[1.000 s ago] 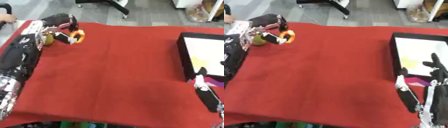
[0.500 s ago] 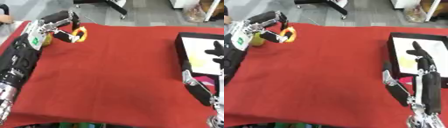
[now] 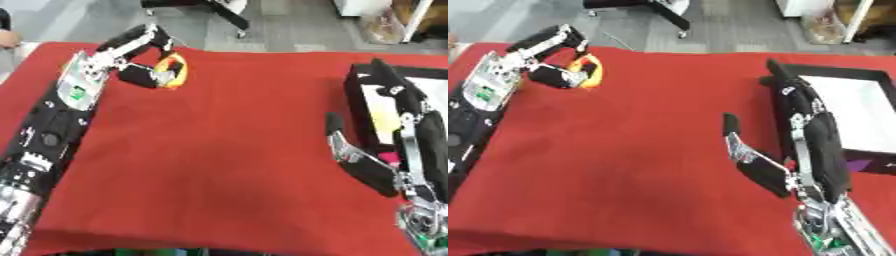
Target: Pick up the objects with one hand, pass them to the other hand, and then place them into the box on the other side of the table.
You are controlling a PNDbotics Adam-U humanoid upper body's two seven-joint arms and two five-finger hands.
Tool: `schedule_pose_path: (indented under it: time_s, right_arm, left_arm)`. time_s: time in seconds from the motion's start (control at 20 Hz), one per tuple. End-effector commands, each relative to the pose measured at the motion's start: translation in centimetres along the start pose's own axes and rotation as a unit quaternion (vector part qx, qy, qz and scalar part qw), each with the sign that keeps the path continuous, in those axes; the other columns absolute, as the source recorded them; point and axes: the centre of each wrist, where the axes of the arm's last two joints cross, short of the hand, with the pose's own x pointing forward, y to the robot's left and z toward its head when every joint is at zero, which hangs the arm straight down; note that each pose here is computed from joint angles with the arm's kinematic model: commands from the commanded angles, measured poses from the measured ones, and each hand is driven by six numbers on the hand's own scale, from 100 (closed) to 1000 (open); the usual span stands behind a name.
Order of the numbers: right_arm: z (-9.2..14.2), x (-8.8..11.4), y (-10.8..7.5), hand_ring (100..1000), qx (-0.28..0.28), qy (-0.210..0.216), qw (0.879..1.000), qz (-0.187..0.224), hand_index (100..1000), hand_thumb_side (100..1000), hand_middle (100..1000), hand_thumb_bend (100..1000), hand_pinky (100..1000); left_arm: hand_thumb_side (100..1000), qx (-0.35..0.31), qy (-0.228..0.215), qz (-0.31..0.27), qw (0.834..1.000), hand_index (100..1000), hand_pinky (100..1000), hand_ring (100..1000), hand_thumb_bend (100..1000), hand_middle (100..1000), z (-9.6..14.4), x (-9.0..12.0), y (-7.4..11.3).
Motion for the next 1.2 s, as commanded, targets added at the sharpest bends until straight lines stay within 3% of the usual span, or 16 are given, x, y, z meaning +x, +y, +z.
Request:
schedule_pose_path:
  time_s: [0.05,0.65,1.2]
  right_arm:
    - [-1.0,0.7,-0.6,862,0.019,-0.036,0.999,-0.011,945,486,721,252,744]
    - [-3.3,2.2,-0.5,859,0.06,-0.109,0.992,-0.033,938,417,743,326,752]
    - [-4.8,2.9,-0.8,905,0.066,-0.183,0.981,0.005,959,361,852,512,819]
  left_arm:
    - [306,-0.051,-0.079,0.007,0.996,198,566,371,100,275,-1.2,2.0,0.5]
    - [337,-0.108,-0.149,0.202,0.962,197,555,365,100,274,-5.2,5.8,-3.5]
    - [339,-0.167,-0.183,0.282,0.927,198,558,366,100,277,-8.4,9.6,-5.2]
